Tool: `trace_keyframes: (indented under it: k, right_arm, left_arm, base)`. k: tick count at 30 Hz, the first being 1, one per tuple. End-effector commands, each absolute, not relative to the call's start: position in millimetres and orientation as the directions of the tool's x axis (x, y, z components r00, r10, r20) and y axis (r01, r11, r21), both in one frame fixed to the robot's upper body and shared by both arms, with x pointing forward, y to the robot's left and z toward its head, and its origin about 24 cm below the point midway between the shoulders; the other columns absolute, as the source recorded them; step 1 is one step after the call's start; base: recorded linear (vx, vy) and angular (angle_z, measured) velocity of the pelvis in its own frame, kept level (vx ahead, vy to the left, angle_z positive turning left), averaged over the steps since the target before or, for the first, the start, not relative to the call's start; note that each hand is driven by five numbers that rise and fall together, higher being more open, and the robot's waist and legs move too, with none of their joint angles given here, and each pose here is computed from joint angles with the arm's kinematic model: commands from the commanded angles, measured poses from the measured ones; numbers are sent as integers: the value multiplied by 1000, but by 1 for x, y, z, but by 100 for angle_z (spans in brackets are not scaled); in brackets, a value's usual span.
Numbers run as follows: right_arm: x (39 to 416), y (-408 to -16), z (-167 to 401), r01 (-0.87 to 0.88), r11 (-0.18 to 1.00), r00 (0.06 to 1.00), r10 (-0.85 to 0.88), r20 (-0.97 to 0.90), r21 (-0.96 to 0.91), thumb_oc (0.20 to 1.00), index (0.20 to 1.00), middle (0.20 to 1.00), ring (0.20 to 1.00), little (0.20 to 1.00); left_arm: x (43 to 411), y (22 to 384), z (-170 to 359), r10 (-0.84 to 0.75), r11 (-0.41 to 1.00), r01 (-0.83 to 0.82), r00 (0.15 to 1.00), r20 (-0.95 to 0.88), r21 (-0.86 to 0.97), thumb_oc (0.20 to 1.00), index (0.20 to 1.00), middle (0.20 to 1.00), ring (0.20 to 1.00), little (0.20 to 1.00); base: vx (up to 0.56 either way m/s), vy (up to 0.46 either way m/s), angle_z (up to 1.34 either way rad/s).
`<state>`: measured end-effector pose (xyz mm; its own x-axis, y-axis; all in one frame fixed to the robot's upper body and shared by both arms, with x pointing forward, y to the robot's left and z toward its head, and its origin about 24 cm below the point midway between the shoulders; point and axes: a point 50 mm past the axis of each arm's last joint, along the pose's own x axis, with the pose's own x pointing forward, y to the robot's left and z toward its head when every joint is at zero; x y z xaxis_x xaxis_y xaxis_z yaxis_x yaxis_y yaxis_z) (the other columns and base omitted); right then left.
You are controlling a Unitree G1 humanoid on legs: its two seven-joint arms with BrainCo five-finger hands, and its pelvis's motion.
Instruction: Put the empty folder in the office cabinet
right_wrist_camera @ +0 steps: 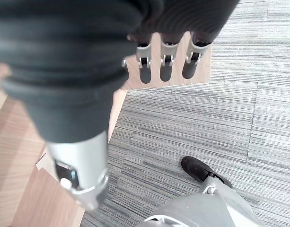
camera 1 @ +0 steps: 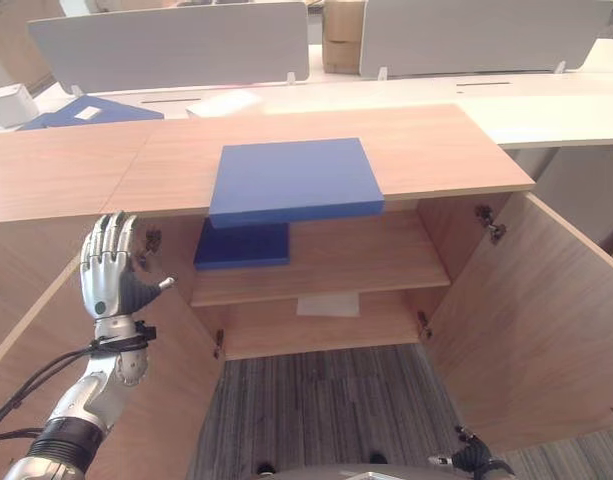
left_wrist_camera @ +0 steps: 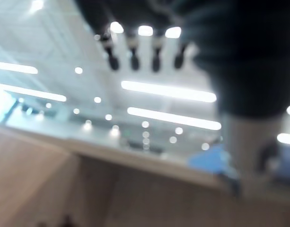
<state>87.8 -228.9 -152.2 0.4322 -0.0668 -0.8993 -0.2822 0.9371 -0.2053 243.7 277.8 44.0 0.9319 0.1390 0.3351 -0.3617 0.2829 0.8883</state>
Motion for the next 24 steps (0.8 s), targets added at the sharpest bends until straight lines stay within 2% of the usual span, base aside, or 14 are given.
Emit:
trace_keyframes:
  k: [1,9,19,24]
  right_arm:
    - [119,-231,-144,-299,922,511,-65,-857,-248,1000,1000,1000,1000,1000]
    - [118,-230,-144,-310,918,506,-60,-860,-246,1000,1000,1000,1000,1000]
    - [114,-234,-145,-322,914,495,-61,-867,-248,1000,1000,1000,1000,1000]
    - [107,-237,-145,-323,911,493,-67,-867,-254,1000,1000,1000,1000,1000]
  left_arm:
    - [269,277,77,75,220,-494,869,490,841,1000,1000,1000,1000,1000]
    - [286,256,84,-15,202,-539,833,553,818,1000,1000,1000,1000,1000]
    - [300,256,82,20,176,-544,835,550,820,1000,1000,1000,1000,1000]
    - [310,266,79,65,126,-508,861,504,852,1000,1000,1000,1000,1000]
  base:
    - [23,7,-7]
    - [27,9,-11]
    - [28,19,-10]
    - [52,36,-13]
